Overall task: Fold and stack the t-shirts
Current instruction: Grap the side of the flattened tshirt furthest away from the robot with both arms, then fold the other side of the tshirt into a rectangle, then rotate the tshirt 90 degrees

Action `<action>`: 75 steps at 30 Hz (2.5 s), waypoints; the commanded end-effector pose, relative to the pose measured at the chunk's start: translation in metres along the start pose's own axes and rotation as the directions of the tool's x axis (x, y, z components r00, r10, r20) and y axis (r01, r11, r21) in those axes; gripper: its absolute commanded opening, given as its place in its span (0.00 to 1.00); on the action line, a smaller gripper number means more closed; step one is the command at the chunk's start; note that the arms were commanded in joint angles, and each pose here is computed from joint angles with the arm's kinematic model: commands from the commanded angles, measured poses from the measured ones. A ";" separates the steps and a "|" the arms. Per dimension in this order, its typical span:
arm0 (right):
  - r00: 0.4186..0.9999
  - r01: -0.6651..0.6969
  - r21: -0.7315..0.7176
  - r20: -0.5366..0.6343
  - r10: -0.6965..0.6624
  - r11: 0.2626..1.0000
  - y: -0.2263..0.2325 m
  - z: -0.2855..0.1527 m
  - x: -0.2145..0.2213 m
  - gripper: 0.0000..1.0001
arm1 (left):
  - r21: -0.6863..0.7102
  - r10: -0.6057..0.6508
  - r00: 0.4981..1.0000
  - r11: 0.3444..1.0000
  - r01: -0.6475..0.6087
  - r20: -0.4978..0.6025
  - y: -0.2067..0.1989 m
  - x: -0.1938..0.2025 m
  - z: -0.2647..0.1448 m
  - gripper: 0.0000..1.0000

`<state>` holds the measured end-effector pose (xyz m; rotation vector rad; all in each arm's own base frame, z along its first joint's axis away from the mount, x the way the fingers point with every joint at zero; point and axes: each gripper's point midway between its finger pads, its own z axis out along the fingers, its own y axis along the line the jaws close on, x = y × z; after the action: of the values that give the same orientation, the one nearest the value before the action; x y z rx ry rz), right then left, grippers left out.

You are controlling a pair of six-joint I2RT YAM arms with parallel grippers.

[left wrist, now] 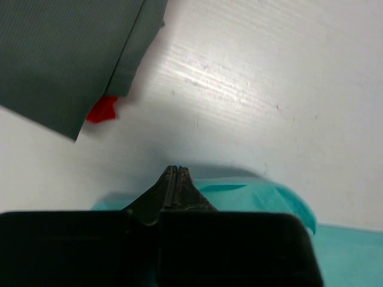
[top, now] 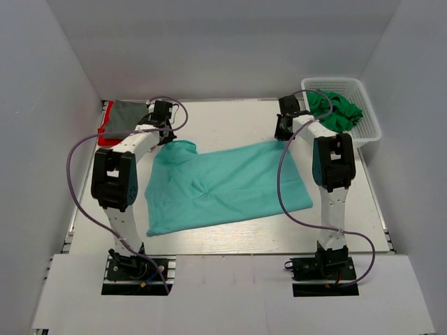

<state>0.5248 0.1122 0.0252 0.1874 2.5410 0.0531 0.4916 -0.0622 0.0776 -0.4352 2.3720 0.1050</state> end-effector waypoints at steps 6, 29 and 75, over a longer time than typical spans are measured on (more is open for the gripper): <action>0.983 0.014 -0.027 0.185 -0.009 1.000 0.002 -0.074 -0.032 0.00 | 0.126 -0.091 0.993 0.989 0.082 0.069 0.008 -0.005 -0.080 0.00; 0.981 -0.049 -0.070 0.182 0.061 0.996 -0.035 -0.147 0.066 0.00 | 0.208 -0.257 0.951 0.934 0.290 -0.174 0.065 0.145 -0.169 0.00; 0.998 0.052 -0.391 0.046 -0.037 0.919 0.030 -0.143 0.118 0.90 | 0.371 -0.141 0.878 0.867 0.333 -0.458 0.010 0.195 -0.148 1.00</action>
<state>0.3441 0.1409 0.0797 0.0134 2.4377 0.4284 0.2430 -0.1203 0.0567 -0.6302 2.6927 -0.5883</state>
